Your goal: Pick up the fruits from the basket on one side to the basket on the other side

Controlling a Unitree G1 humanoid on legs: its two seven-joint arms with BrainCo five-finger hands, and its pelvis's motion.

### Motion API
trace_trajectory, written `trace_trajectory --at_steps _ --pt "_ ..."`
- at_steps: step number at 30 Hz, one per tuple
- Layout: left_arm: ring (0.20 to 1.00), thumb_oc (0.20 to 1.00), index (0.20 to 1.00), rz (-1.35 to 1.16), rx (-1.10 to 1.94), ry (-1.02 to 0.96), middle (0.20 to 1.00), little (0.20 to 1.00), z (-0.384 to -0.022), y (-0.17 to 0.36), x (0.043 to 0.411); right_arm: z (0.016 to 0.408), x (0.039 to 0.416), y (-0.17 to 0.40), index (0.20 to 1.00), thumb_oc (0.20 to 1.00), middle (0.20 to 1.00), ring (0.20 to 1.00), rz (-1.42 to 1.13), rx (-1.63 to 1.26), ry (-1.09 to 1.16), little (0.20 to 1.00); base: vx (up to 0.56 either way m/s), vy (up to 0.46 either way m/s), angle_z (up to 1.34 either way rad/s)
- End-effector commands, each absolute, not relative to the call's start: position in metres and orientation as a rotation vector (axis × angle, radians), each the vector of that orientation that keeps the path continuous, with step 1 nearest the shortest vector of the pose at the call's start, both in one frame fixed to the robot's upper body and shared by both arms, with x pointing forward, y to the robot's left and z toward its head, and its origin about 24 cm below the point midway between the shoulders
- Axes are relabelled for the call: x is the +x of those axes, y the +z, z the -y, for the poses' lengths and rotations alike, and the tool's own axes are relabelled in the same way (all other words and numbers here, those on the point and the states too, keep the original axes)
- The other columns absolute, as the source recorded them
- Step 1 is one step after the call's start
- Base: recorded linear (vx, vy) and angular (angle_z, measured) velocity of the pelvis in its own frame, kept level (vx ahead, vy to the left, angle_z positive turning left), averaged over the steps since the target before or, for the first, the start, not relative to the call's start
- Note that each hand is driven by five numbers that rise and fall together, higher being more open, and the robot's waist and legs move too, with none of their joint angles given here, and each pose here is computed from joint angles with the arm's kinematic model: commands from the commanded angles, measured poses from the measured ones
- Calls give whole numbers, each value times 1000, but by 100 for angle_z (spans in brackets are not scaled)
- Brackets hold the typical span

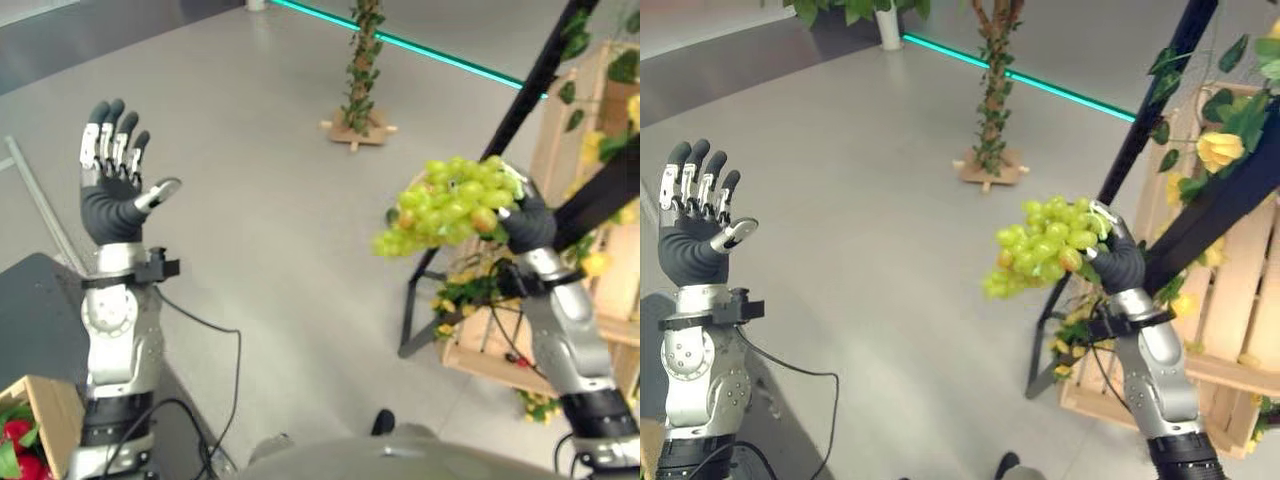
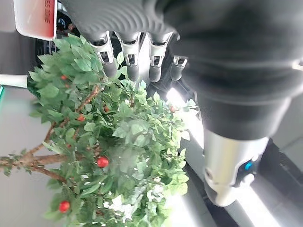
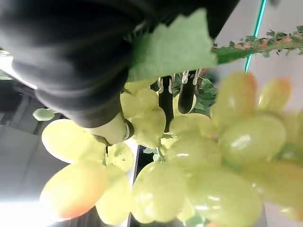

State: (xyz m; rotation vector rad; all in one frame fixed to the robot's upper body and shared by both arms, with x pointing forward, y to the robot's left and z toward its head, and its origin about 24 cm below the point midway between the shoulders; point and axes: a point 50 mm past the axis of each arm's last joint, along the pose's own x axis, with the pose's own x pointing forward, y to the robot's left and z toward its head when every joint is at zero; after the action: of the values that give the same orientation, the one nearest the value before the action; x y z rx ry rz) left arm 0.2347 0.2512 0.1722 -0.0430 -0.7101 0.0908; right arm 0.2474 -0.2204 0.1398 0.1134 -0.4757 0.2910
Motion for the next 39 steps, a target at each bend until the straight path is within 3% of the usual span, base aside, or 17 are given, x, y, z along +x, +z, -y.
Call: trace_trajectory --at_steps 1,20,39 --pt "1000 1000 1000 745 18 95 1000 1000 -253 179 235 255 240 187 200 200 200 200 737 112 136 200 27 -204 -7" --pt "1000 1000 1000 722 44 166 1000 1000 -263 172 226 233 243 176 200 200 200 200 713 194 212 200 18 29 -30" --pt "1000 1000 1000 668 106 305 1000 1000 -285 160 203 249 205 138 200 200 200 200 575 154 98 200 18 54 -7"
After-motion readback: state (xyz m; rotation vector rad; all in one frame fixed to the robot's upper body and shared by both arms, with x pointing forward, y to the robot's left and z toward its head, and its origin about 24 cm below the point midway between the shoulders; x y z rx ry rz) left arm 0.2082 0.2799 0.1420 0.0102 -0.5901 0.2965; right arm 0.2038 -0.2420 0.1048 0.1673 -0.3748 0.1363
